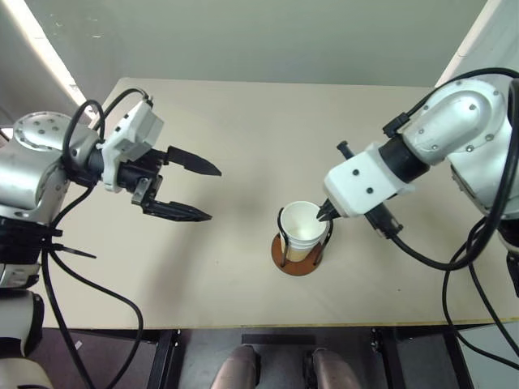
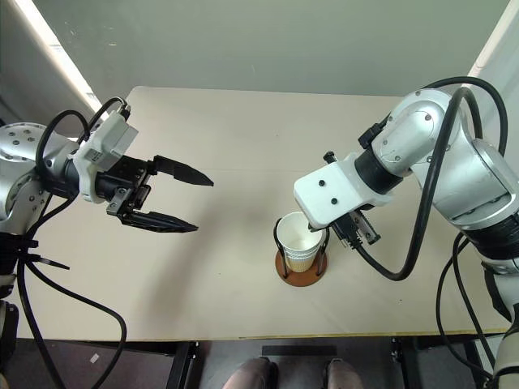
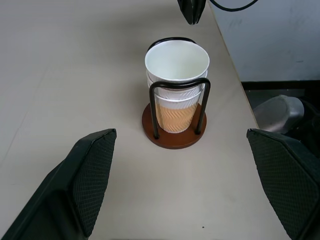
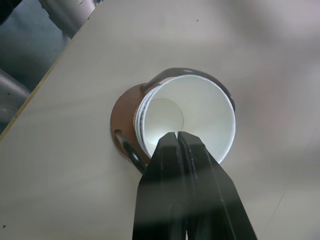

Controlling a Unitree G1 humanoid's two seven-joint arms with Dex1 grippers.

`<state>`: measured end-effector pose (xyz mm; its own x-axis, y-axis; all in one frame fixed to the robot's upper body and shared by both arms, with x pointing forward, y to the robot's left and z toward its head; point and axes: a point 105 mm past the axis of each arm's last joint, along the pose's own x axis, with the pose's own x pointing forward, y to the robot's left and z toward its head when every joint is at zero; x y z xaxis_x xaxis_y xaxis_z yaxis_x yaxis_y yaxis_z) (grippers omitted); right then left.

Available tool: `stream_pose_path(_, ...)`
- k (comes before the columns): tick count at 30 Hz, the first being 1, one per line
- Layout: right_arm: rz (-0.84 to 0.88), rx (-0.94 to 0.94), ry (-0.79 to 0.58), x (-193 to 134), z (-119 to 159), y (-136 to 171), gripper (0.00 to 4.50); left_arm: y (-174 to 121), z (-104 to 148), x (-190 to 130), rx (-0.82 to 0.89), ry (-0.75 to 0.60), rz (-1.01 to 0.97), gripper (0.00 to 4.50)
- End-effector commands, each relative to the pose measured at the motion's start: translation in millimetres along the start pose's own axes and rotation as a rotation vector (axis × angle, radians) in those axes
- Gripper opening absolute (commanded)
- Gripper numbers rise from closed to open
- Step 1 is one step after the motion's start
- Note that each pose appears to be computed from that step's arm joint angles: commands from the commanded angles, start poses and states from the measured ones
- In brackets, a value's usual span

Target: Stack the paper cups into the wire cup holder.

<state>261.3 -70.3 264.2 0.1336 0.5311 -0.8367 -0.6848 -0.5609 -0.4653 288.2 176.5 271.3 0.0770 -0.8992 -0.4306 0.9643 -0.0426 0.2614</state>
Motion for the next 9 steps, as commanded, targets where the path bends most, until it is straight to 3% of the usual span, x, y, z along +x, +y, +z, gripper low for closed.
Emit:
stream_pose_path(1, -0.097, 0.008, -0.001, -12.3, 1.4, -8.5, 0.02, -2.7, 9.3, -6.5, 0.032, 0.003, -0.011, 4.5)
stream_pose_path(9, -0.344, 0.391, -0.078, -39.8, -50.2, -10.9, 0.02, -4.5, 6.7, -15.8, -0.022, -0.033, 0.053, 4.5)
